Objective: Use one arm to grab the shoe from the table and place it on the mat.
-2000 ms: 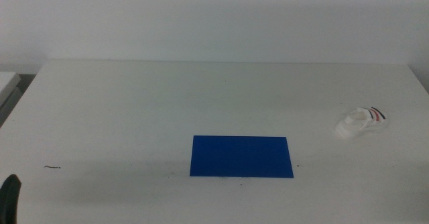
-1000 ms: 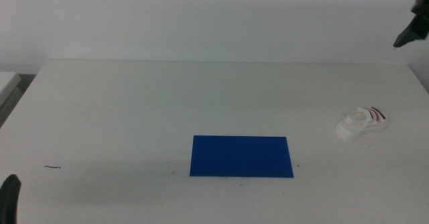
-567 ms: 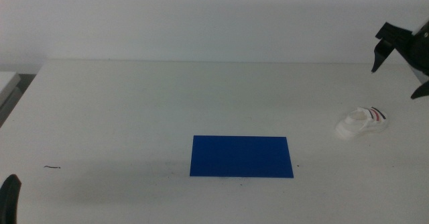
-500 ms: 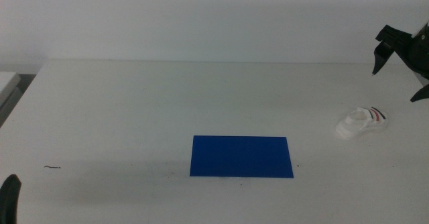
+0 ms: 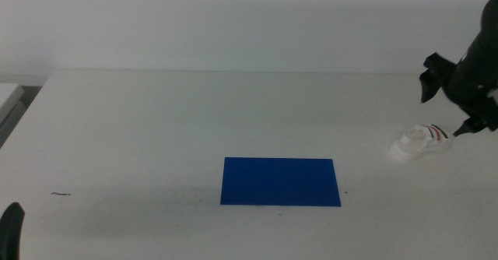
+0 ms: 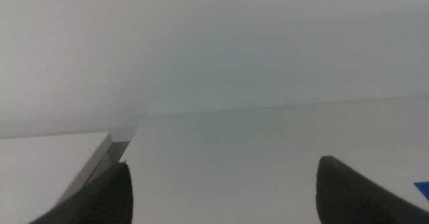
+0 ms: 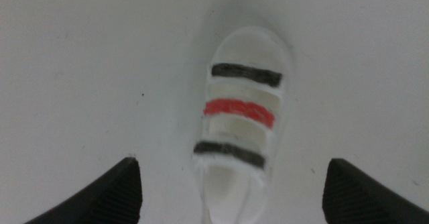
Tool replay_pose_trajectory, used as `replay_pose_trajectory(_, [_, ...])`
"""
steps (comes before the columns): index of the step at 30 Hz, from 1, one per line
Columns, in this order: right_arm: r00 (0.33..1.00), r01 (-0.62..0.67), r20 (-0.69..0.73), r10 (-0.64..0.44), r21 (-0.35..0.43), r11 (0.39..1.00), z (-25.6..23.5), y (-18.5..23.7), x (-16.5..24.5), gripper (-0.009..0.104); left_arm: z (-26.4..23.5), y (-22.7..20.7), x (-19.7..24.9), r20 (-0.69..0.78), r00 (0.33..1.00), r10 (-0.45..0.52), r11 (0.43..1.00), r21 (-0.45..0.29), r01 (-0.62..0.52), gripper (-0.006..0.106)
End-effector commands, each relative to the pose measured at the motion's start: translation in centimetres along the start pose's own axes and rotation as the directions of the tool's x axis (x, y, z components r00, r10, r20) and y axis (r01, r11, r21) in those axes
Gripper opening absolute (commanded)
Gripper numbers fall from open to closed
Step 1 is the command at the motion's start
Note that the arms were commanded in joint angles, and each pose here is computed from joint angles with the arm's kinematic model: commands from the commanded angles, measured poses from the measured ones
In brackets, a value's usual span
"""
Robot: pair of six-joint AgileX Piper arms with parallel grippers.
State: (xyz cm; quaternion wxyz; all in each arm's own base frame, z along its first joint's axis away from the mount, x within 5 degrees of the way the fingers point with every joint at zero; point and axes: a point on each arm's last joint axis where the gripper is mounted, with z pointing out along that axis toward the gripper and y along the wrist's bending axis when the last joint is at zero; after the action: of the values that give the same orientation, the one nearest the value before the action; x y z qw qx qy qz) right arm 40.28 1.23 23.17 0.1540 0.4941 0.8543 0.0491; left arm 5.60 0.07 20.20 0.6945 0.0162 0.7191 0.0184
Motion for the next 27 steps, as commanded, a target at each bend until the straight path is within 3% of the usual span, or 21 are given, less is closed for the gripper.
replay_pose_trajectory(1, [1.0, -0.006, 0.016, 0.006, -0.005, 1.0, 1.0, 0.1, -0.5, 0.092, 0.0, 0.0, -0.1, 0.006, 1.0, -0.007, 1.0, 0.002, 0.007, 0.094])
replay_pose_trajectory(14, [0.999, -0.014, -0.049, 0.017, 0.062, 0.998, 7.0, 0.1, 0.3, 0.092, 0.0, 0.0, -0.1, 0.006, 1.0, -0.007, 1.0, 0.002, 0.007, 0.094])
replay_pose_trajectory(18, [0.999, -0.007, -0.041, 0.008, 0.04, 0.999, 7.5, 0.4, 0.3, 0.089, 0.0, 0.0, -0.1, 0.006, 1.0, -0.007, 1.0, 0.002, 0.007, 0.094])
replay_pose_trajectory(20, [0.999, 0.006, -0.037, -0.005, 0.028, 1.0, 7.5, 0.5, 0.3, 0.075, 0.0, 0.0, -0.1, 0.006, 1.0, -0.007, 1.0, 0.002, 0.007, 0.094])
replay_pose_trajectory(25, [0.996, -0.051, -0.064, 0.057, 0.1, 0.994, 6.5, 0.2, 1.2, 0.006, 0.0, 0.0, -0.1, 0.006, 1.0, -0.007, 1.0, 0.002, 0.007, 0.094])
replay_pose_trajectory(26, [0.996, -0.054, -0.066, 0.063, 0.121, 0.991, 6.0, 0.2, 1.5, -0.003, 0.0, 0.0, -0.1, 0.006, 1.0, -0.007, 1.0, 0.002, 0.007, 0.094])
replay_pose_trajectory(27, [0.996, -0.047, -0.065, 0.056, 0.131, 0.99, 5.4, 0.2, 1.9, -0.002, 0.0, 0.0, -0.1, 0.006, 1.0, -0.007, 1.0, 0.002, 0.007, 0.094])
